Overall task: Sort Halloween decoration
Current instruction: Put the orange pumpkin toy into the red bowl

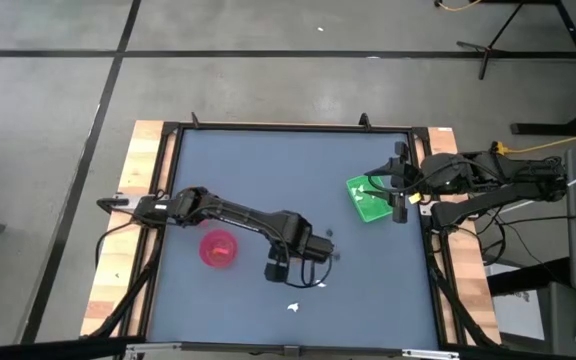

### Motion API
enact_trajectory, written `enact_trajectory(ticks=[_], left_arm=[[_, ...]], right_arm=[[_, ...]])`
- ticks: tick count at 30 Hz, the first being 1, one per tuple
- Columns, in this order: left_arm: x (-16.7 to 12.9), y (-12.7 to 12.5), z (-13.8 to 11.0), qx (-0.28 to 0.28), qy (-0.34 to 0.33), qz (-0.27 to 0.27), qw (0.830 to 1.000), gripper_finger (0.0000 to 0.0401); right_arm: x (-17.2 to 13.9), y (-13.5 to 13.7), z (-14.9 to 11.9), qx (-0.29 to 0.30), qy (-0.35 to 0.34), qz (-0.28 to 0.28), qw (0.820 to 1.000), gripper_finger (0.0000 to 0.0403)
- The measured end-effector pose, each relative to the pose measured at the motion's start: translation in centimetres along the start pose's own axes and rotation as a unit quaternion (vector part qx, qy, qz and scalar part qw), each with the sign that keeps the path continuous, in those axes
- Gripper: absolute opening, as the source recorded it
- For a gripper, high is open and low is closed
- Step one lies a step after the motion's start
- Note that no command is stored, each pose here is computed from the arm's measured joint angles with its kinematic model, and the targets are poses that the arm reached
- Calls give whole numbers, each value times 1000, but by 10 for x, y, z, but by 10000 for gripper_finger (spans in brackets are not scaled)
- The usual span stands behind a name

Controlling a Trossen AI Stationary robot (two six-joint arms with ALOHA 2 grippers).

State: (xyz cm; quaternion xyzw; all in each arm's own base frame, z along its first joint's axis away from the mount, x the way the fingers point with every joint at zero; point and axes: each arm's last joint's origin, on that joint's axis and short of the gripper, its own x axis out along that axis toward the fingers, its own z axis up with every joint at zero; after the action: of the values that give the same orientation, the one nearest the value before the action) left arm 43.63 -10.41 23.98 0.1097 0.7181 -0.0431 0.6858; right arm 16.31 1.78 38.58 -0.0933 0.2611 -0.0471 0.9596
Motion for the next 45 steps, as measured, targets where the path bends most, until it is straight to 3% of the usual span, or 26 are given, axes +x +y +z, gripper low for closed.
enact_trajectory(ticks=[5, 10, 16, 21, 29, 39, 45], left_arm=[[-16, 2, -27, -31, 9, 4, 999, 89], [-18, 3, -72, -98, 48, 27, 994, 89], [-3, -7, -122, -179, 70, 48, 980, 89], [17, -19, -147, -220, 70, 54, 971, 89], [42, -31, -158, -245, 74, 63, 965, 89], [44, -31, -158, -249, 71, 64, 964, 91], [44, -32, -158, -273, 74, 56, 958, 127]], right_arm=[[0, 0, -1, -2, 5, 0, 1000, 199], [0, 0, -2, -2, 9, 1, 1000, 199], [0, 0, -2, 0, 8, 1, 1000, 199], [0, 0, -1, 0, 7, 1, 1000, 199], [0, 0, -1, 0, 7, 0, 1000, 199], [0, 0, -1, 0, 7, 0, 1000, 199], [0, 0, -1, 0, 7, 0, 1000, 199]])
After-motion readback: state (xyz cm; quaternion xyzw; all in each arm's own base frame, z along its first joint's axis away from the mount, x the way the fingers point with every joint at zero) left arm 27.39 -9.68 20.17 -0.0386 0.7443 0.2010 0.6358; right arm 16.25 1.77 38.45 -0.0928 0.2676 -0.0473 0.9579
